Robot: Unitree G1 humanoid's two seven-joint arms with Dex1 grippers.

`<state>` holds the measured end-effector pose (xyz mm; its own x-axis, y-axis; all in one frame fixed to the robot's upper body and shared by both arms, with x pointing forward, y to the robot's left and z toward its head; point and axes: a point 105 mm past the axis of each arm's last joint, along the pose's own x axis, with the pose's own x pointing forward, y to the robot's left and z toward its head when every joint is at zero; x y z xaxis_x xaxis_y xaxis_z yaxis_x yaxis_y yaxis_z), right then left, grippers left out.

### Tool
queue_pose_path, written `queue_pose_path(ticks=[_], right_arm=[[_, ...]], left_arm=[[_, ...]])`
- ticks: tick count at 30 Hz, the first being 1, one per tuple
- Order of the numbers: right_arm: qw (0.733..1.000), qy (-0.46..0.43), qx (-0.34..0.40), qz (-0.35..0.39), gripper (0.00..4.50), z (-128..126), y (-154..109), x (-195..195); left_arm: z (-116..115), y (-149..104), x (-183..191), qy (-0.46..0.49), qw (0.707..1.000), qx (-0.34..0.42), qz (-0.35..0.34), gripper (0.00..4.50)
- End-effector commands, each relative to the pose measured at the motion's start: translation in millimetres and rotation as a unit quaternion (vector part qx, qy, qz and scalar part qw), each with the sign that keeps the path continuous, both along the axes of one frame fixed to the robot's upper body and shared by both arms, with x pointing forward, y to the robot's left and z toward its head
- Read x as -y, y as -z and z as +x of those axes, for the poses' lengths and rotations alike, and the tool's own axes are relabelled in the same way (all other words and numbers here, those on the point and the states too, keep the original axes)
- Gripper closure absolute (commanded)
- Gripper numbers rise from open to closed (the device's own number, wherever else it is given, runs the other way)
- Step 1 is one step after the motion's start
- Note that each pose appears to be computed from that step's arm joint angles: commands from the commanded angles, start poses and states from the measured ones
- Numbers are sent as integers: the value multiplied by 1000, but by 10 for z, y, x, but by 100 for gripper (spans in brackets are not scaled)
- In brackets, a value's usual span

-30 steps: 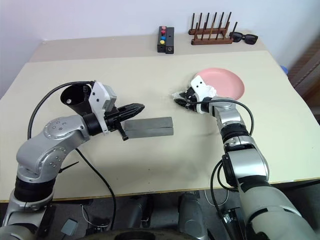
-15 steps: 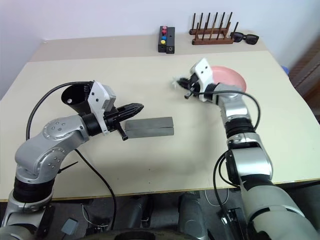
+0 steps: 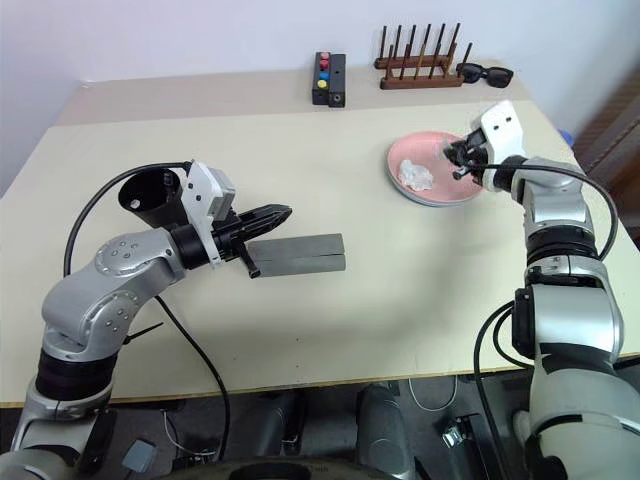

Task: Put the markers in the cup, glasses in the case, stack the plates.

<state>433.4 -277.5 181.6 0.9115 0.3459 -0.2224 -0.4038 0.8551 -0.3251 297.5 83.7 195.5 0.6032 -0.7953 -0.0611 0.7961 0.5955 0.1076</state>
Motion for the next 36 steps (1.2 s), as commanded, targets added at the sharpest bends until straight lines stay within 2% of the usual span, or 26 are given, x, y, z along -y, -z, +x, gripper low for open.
queue_pose_path(ticks=[1,4,5,9,12,13,15,17,19,22,27,36], right_arm=[[1000,4,29,-4,159,13,-190,49],[999,8,33,-4,9,13,-197,69],[999,9,37,-2,4,11,-215,77],[998,-12,67,12,4,-8,-379,32],[988,-73,124,64,4,-97,-647,-124],[984,-87,139,65,4,-137,-692,-154],[979,-133,137,75,4,-297,-718,-242],[971,-193,107,91,4,-583,-657,-362],[971,-208,77,90,4,-764,-555,-393],[974,-207,34,90,4,-1053,-349,-345],[979,-181,-5,94,4,-1413,-162,-270],[987,-136,-26,83,4,-1608,16,-135]], left_arm=[[-12,-88,-1,4,1000,24,0,450],[-10,-75,-17,2,1000,23,2,450],[-12,-73,-23,2,1000,23,2,450],[22,-97,-100,-21,998,51,9,450],[7,-261,-177,-34,992,112,-42,450],[10,-263,-205,-41,991,121,-40,450],[-39,-172,-297,-31,995,96,-26,450],[-133,-57,-453,-19,998,65,-8,450],[-241,-61,-542,-8,997,70,-18,450],[-332,83,-723,-24,998,60,18,450],[-473,88,-830,-28,999,44,7,450],[-571,13,-899,-31,998,47,9,450]])
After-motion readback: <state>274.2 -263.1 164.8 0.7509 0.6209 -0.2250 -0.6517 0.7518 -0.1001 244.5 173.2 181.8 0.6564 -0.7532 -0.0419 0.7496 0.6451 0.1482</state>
